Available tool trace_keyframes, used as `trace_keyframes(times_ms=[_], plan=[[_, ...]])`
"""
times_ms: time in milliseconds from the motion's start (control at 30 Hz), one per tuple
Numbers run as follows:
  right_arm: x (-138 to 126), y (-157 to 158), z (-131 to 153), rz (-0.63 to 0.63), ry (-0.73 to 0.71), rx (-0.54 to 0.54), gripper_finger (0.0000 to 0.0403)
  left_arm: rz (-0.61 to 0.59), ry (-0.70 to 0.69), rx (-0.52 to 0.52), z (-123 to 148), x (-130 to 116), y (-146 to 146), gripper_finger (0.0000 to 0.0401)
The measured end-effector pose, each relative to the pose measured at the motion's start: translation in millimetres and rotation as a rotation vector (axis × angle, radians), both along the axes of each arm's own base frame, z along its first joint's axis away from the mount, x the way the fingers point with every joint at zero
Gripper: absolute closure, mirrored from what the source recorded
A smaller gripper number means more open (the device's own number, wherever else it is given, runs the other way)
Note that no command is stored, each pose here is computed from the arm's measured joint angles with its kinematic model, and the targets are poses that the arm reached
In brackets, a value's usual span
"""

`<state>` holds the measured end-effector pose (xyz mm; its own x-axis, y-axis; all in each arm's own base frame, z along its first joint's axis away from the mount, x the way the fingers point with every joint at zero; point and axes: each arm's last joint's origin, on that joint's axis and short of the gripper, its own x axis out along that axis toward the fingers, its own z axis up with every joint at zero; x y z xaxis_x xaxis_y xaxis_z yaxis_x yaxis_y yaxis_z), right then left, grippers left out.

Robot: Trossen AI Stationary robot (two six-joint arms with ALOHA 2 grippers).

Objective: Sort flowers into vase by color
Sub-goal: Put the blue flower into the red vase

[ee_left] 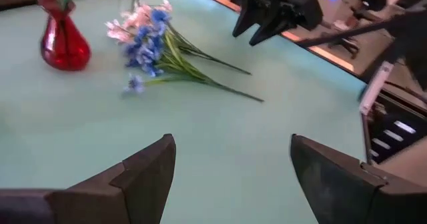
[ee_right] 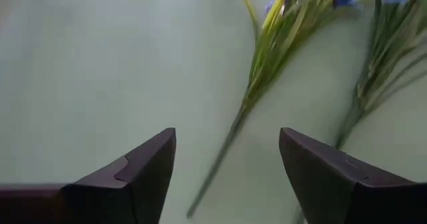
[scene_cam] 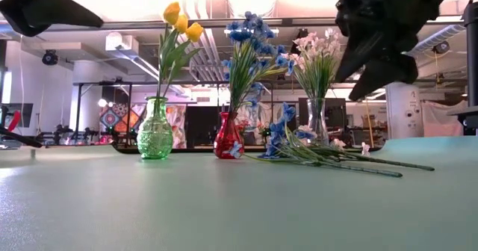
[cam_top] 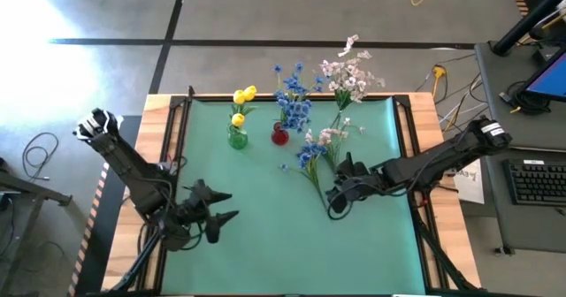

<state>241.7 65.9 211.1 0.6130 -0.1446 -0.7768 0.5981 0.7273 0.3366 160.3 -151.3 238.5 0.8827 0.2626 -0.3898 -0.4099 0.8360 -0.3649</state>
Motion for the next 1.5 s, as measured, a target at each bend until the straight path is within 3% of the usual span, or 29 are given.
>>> trace_keyframes(times_ms=[300,800,1033,1500], plan=[[28.2,-4.9,-28.6,-0.014,0.025,-0.046,0.0101,0.119,-0.013,0.084,-3.6,24.1,-3.3,0.0121],[86.2,-31.4,-77.9,-0.023,0.221,-0.153,0.0122,0.153,0.017,0.125,-9.7,40.3,-5.4,0.0121],[96.6,-36.7,-87.4,-0.013,0.265,-0.177,0.0177,0.155,0.02,0.128,-10.0,40.6,-4.7,0.0121],[95.7,-36.7,-88.8,0.01,0.278,-0.19,0.0359,0.161,0.021,0.132,-10.3,41.4,-3.3,0.0121]])
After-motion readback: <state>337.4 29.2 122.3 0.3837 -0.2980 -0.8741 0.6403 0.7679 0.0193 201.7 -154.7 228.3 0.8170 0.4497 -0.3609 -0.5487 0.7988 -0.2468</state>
